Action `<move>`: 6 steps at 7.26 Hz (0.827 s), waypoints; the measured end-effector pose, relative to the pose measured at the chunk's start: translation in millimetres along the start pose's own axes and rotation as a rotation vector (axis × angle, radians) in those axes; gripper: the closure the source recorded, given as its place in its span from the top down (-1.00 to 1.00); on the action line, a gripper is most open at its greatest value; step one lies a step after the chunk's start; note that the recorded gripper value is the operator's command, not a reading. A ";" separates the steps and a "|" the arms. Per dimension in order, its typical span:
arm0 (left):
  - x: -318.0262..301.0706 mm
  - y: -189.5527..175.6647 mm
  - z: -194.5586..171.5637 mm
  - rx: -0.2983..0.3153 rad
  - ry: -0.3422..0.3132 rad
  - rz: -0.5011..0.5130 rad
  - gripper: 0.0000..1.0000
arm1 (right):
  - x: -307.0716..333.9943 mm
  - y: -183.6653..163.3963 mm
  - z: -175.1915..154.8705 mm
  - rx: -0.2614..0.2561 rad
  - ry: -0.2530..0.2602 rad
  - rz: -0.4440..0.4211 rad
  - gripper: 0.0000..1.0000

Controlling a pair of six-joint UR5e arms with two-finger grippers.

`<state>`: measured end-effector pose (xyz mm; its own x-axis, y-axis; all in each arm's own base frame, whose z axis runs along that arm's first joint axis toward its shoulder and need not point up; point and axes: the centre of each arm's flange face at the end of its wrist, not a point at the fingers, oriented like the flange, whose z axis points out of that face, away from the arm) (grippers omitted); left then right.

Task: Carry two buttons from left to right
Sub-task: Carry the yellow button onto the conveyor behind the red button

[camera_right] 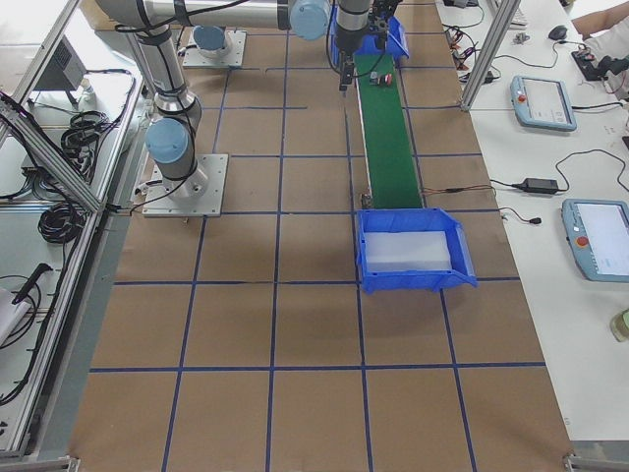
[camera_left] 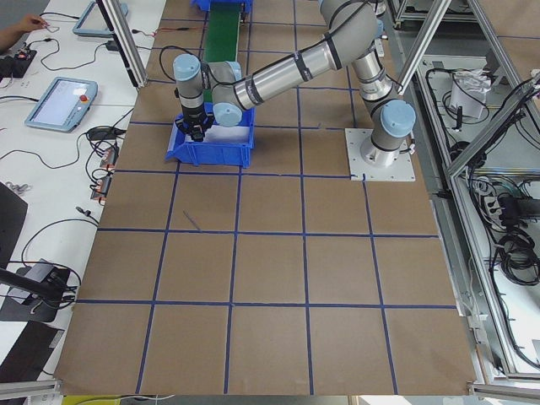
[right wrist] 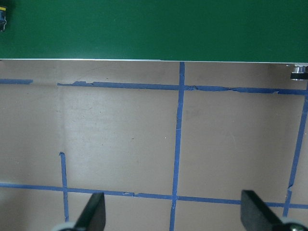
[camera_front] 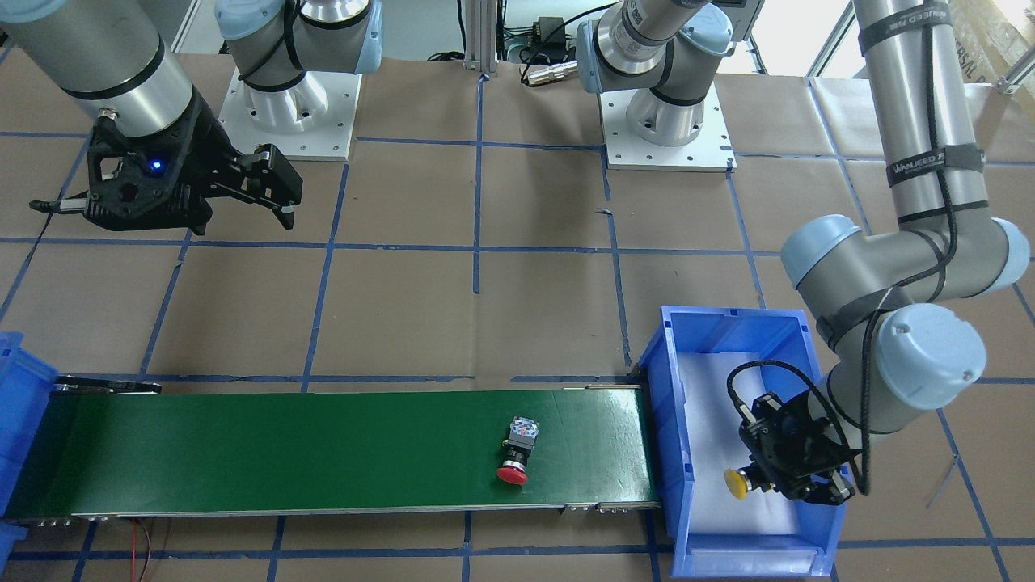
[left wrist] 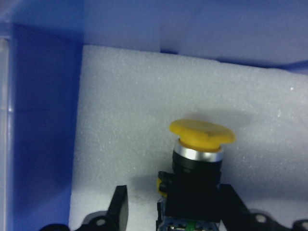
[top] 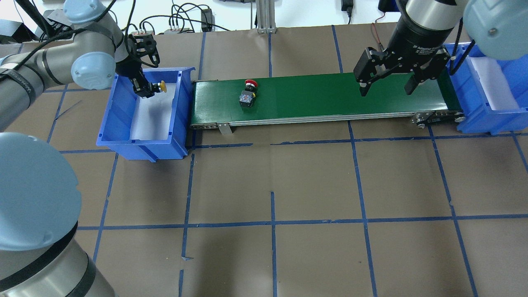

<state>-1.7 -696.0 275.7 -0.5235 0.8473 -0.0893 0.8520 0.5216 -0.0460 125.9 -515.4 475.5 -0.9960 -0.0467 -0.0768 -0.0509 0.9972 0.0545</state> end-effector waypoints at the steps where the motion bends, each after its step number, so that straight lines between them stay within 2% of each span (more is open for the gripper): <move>1: 2.1 1.7 -21.1 0.009 -0.016 -0.152 -0.42 | -0.3 1.4 -1.1 0.002 0.002 0.000 1.00; 4: 40.2 -13.1 -100.1 0.031 -0.018 -0.542 -0.54 | -4.9 5.5 -16.0 0.029 0.012 0.005 1.00; 6: 83.8 -64.7 -108.0 0.033 0.001 -0.742 -0.56 | -5.9 3.7 -31.3 0.051 0.036 0.005 1.00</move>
<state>-101.5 -647.9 378.7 -0.9617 0.2731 -0.0221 0.2737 0.9538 -0.1237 129.3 -513.3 507.3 -0.9983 -0.0427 -0.0407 -0.0429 0.9991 0.0035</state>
